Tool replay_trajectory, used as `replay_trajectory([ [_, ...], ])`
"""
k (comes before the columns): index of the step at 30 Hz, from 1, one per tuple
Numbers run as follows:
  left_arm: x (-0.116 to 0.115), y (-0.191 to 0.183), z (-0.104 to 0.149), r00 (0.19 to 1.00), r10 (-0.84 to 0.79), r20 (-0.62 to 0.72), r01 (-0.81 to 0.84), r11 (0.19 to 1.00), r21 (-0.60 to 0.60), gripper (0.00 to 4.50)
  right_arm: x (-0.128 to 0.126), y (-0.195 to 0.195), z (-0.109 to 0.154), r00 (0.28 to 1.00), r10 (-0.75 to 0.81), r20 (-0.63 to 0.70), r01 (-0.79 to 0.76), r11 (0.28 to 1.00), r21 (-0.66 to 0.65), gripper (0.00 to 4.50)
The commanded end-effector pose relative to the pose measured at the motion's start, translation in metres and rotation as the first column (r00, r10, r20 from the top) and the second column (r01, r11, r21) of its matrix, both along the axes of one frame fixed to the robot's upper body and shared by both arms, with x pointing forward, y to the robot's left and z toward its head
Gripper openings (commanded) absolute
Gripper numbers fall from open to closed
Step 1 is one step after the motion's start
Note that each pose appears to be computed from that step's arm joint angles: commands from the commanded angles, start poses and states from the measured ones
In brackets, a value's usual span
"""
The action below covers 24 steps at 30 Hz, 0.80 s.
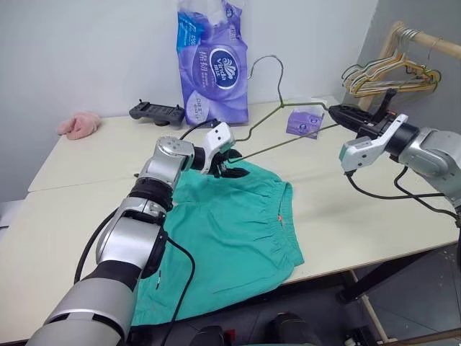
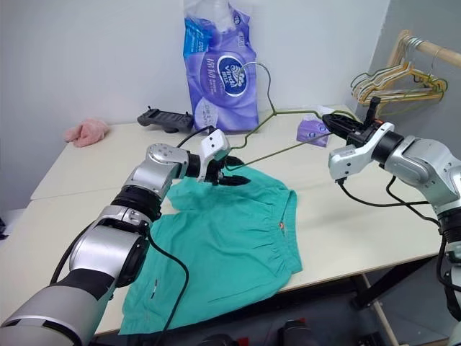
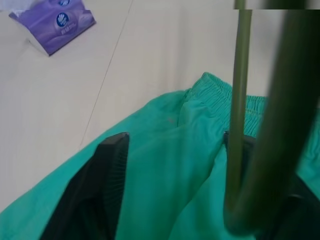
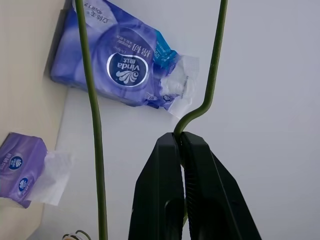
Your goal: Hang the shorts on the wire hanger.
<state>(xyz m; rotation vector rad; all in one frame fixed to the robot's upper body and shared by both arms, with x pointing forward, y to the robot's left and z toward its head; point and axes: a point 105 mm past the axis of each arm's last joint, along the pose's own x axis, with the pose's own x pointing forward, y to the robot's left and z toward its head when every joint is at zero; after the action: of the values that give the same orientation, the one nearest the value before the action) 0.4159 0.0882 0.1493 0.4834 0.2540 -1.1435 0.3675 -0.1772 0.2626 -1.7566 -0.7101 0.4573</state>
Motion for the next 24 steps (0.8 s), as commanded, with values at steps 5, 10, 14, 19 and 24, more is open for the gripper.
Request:
replay_trajectory([
  [5,0.002,-0.003,0.020,0.998,-0.026,0.062,0.026,1.000,-0.005,0.84,-0.004,0.003,0.020,0.998,0.026,0.063,-0.028,0.999,0.022,0.00],
  [10,0.000,-0.005,0.020,0.997,-0.041,0.059,0.042,0.999,-0.003,0.02,-0.005,0.007,0.021,0.997,0.037,0.065,-0.039,0.999,0.021,0.00],
  [14,0.001,-0.006,0.019,0.997,-0.035,0.071,0.034,0.999,0.015,0.02,-0.007,0.012,0.020,0.997,0.052,0.065,-0.054,0.998,0.021,0.00],
  [19,0.004,-0.006,0.020,0.995,-0.018,0.097,0.014,0.999,0.041,0.02,-0.005,0.012,0.009,0.999,0.040,0.003,-0.040,0.999,0.021,0.00],
  [24,0.008,-0.006,0.023,0.993,0.004,0.120,-0.009,0.999,0.042,0.00,-0.005,0.011,-0.010,0.989,0.028,-0.148,-0.023,0.999,0.037,1.10],
])
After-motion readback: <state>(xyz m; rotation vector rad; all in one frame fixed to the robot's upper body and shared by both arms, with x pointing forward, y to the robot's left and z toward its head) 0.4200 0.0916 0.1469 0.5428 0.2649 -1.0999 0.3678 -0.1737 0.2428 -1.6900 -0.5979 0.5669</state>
